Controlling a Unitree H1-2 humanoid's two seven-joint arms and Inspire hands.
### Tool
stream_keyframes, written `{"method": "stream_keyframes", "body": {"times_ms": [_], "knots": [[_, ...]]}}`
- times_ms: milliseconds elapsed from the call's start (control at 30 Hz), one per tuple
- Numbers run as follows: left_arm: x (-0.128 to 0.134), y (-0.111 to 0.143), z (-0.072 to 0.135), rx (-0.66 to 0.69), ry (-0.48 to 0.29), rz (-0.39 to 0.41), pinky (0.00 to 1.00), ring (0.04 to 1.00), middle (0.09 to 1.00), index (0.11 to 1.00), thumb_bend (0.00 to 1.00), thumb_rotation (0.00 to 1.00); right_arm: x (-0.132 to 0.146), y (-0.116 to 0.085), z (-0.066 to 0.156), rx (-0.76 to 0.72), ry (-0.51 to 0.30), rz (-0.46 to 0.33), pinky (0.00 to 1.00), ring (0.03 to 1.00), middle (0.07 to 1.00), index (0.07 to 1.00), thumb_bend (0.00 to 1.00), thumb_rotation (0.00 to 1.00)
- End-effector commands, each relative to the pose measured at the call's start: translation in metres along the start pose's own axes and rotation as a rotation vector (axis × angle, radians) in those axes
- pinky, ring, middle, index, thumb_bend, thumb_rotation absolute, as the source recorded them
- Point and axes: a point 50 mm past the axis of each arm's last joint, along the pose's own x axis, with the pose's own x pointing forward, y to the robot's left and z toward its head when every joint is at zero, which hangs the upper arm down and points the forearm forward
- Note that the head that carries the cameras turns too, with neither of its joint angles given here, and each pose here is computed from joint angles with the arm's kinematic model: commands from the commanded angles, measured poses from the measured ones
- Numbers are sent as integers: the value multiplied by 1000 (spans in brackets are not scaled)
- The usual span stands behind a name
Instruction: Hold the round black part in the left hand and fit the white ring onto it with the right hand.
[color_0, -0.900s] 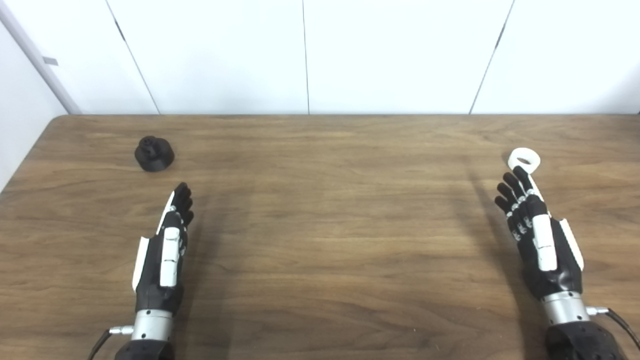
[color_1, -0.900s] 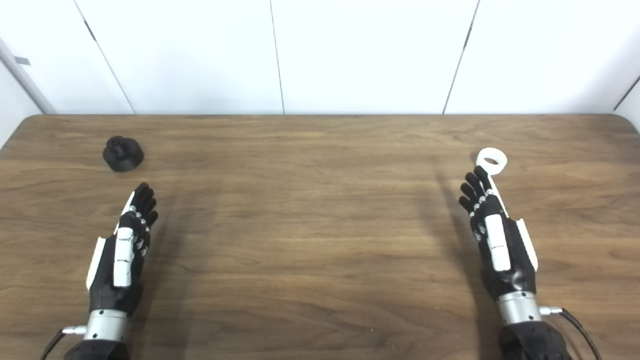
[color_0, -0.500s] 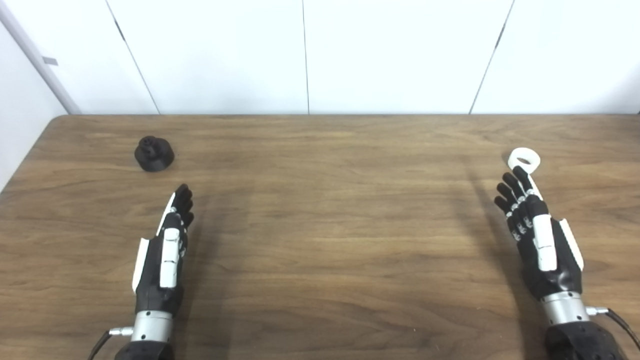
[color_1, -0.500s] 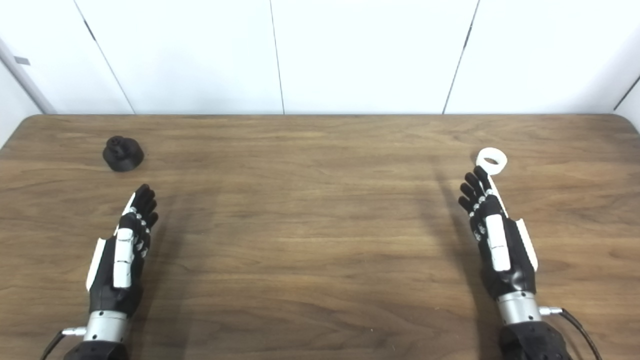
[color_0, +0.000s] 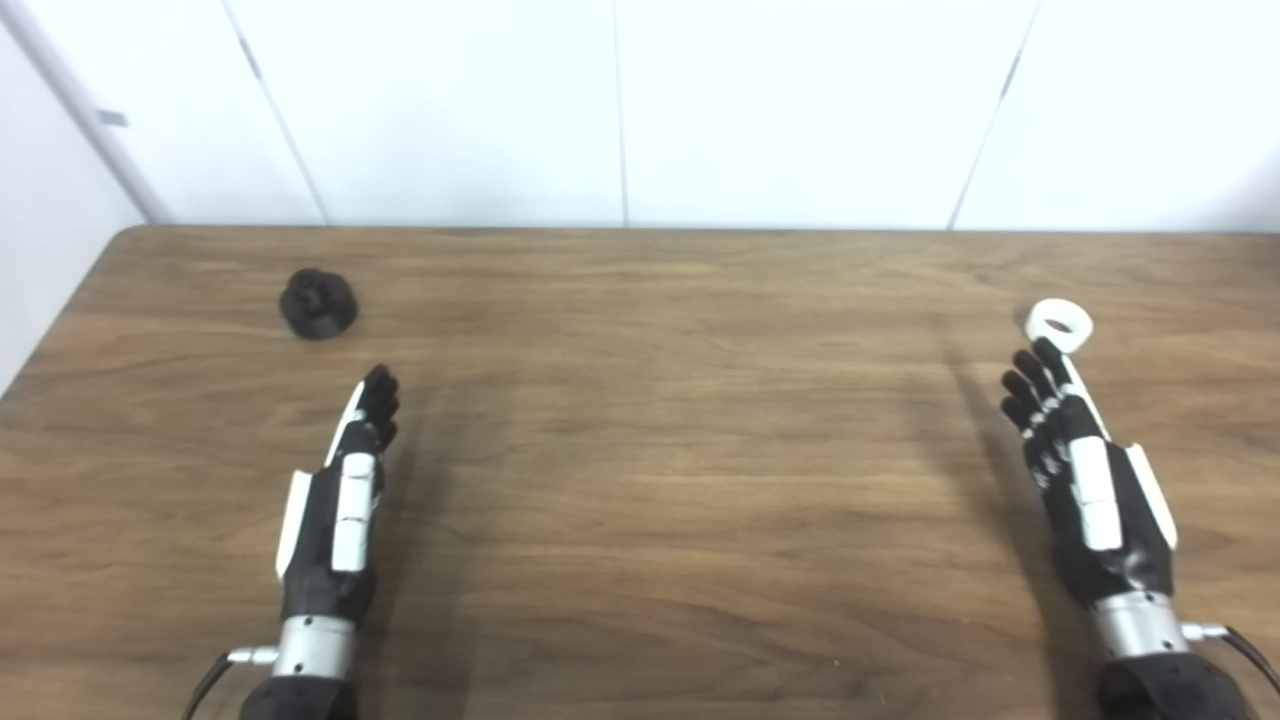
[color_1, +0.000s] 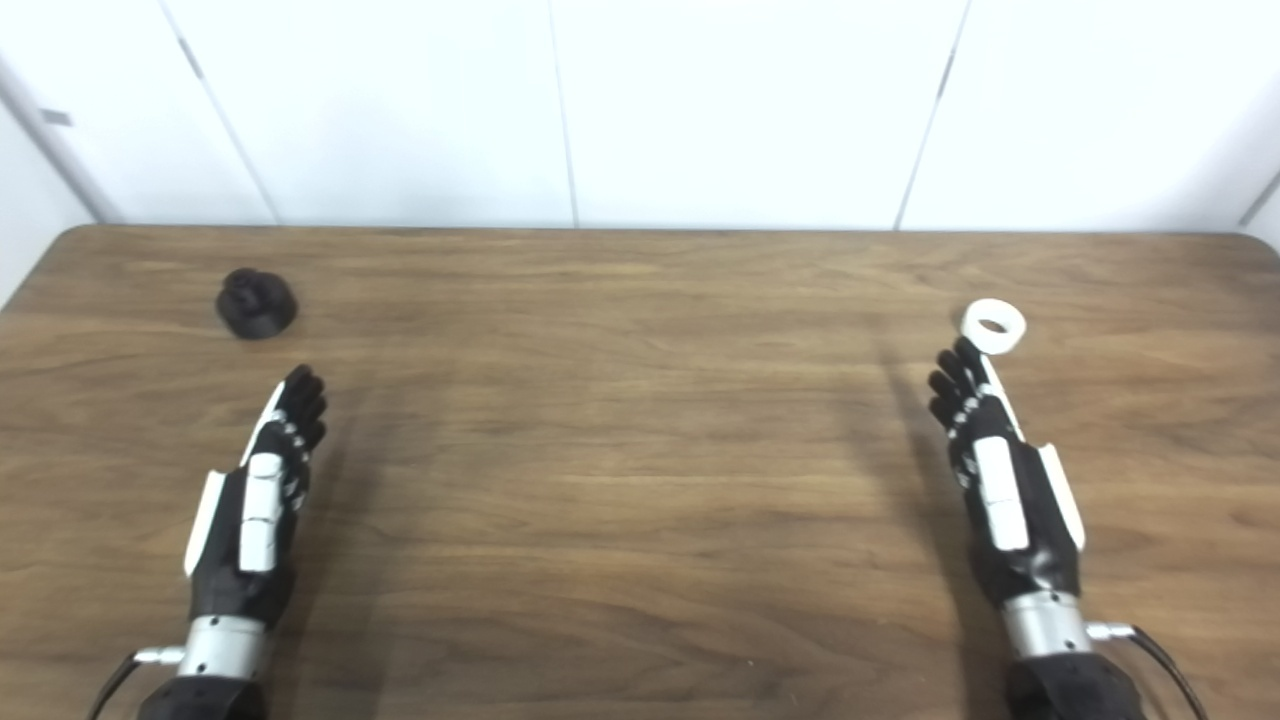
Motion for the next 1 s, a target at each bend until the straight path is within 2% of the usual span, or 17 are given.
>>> {"method": "stream_keyframes", "body": {"times_ms": [0,200,467,667,767,967], "knots": [[-14,-7,-12,-11,27,7,1000,981,978,984,469,999,-25,-4,-28,25,81,-12,969,960,970,974,549,904],[-16,-12,-18,-19,25,2,1000,998,981,982,501,973,-27,-11,-36,23,77,-9,958,949,962,967,523,894],[-16,-18,-26,0,18,1,1000,989,980,980,490,948,-28,-18,-44,26,86,-17,968,953,964,970,546,884],[-17,-24,-29,-2,14,16,997,971,967,975,490,911,-27,-21,-47,51,92,-24,980,953,965,967,522,893],[-17,-25,-30,1,18,17,988,965,963,972,493,909,-27,-22,-49,36,87,-12,998,970,981,988,507,941],[-17,-27,-32,-1,34,16,1000,994,969,976,509,901,-26,-23,-51,42,76,-2,1000,977,990,999,459,977]]}}
